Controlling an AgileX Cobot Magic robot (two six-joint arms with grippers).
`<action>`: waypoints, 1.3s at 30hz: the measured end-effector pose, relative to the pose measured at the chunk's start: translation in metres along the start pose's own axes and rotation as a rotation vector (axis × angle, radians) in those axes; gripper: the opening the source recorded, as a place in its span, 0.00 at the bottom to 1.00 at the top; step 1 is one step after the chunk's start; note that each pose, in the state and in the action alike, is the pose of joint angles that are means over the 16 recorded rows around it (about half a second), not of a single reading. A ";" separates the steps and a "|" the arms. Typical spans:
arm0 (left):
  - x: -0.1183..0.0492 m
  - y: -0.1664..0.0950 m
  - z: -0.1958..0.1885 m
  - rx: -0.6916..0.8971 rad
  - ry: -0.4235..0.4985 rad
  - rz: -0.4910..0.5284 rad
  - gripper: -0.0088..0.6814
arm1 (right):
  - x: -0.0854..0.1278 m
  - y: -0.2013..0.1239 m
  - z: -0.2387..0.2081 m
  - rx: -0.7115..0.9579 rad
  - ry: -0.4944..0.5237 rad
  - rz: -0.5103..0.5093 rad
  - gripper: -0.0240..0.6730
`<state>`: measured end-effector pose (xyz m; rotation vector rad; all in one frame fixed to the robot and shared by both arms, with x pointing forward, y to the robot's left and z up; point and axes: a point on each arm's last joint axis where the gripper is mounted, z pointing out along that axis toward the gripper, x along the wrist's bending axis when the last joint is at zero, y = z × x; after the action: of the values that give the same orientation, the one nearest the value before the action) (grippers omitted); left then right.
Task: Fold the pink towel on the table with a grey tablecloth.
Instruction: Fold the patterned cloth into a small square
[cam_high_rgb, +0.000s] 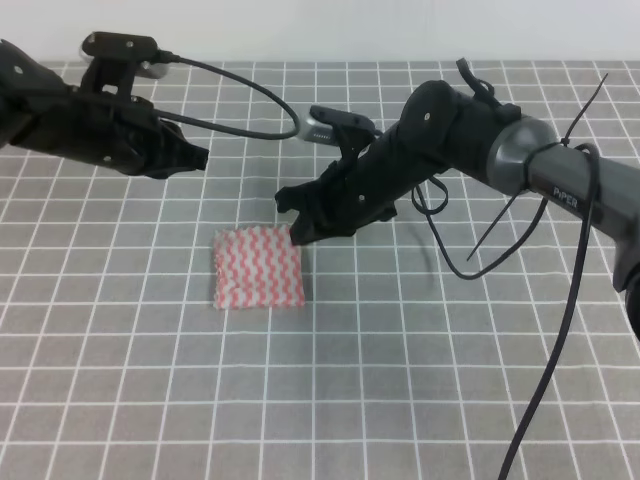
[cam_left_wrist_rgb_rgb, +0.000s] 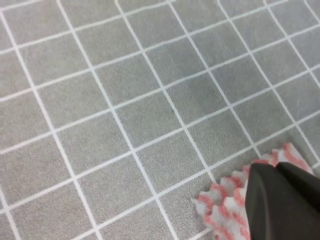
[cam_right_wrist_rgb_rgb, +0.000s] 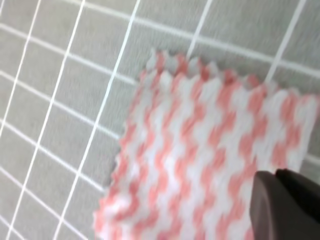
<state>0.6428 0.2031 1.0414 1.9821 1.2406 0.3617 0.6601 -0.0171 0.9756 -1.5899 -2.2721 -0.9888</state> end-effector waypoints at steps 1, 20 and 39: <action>0.000 0.001 -0.002 -0.007 0.003 0.001 0.01 | 0.001 0.000 -0.001 0.004 -0.001 -0.005 0.01; -0.036 -0.018 -0.138 -0.392 0.220 0.014 0.01 | 0.053 0.015 -0.109 -0.166 -0.037 -0.217 0.01; -0.096 -0.167 -0.261 -0.796 0.320 0.050 0.01 | 0.089 -0.042 -0.234 -0.438 -0.083 -0.330 0.01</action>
<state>0.3347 0.2780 1.1104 1.2921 1.0036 1.0476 0.5381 -0.1023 1.1812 -1.4413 -2.5585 -1.6252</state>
